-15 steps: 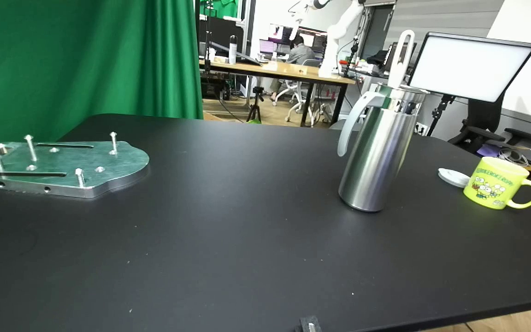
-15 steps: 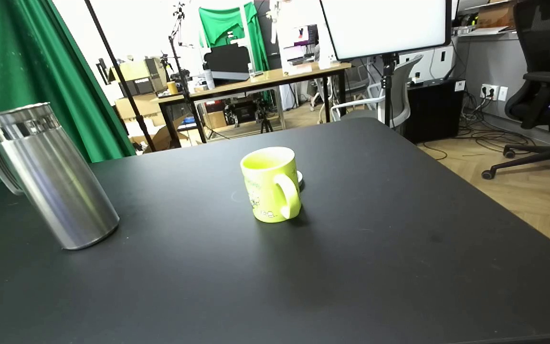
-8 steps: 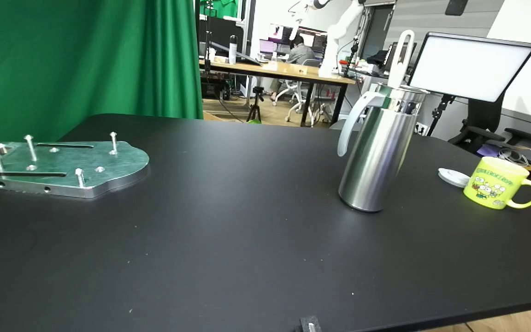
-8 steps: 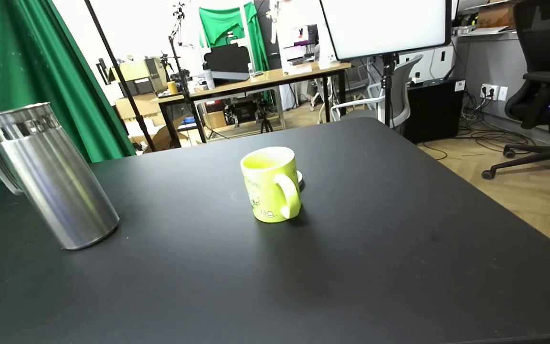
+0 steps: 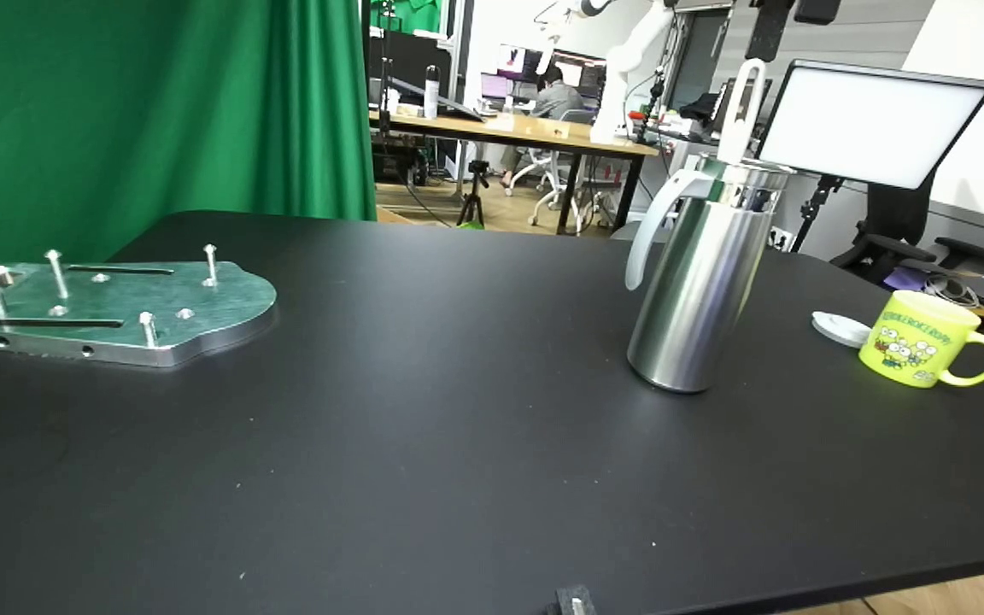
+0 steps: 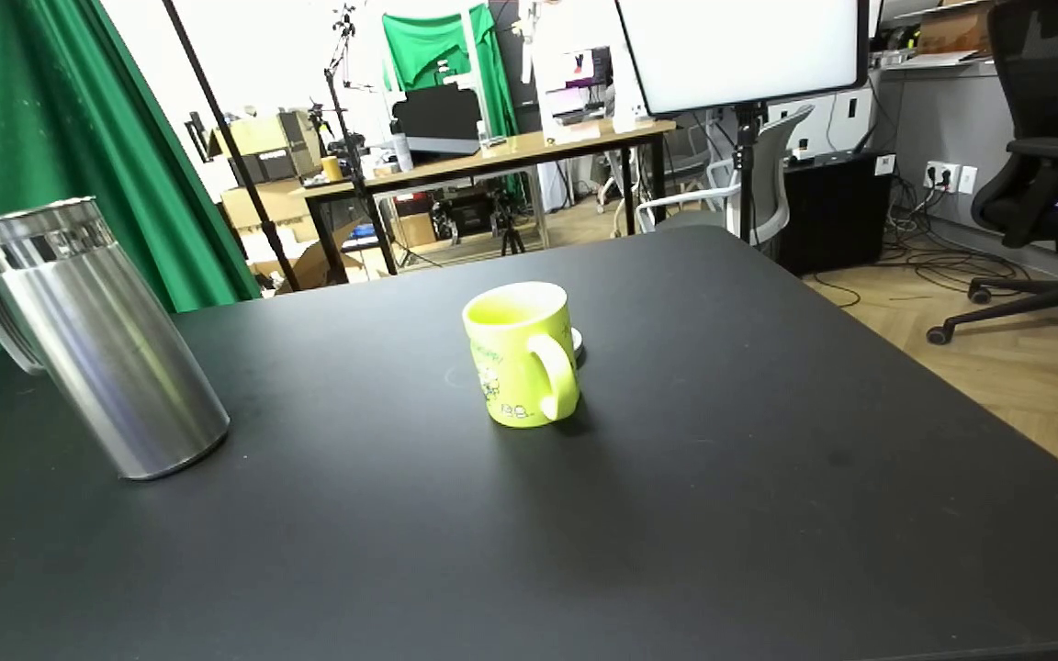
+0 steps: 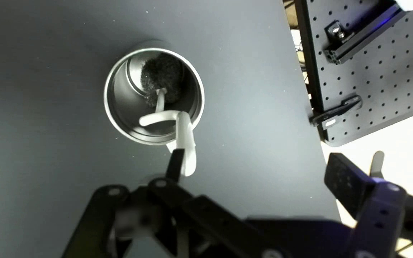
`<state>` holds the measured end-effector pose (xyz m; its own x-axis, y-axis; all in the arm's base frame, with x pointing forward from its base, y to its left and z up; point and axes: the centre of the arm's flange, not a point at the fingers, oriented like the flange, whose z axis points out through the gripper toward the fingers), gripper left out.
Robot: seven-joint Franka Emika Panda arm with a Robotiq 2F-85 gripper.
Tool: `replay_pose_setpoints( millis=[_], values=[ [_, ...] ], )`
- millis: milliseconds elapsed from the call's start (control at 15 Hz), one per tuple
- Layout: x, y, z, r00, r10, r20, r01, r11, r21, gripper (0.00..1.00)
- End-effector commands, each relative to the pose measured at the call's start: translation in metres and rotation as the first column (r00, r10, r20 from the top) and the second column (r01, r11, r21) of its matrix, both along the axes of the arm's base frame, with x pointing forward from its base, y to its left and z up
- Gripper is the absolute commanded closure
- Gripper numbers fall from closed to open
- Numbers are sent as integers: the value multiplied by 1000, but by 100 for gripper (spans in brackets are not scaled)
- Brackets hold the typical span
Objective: Use the object to scrub the inside of the bottle
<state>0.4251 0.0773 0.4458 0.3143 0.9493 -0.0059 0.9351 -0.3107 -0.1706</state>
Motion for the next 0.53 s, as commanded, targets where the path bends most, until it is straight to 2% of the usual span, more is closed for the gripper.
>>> replay_pose_setpoints(
  millis=[0, 467],
  values=[
    [-1, 3, 0, 1000, 23, -12, -23, 1000, -11, 0],
    [0, 4, 2, 999, 41, -24, -41, 999, -30, 0]
  ],
)
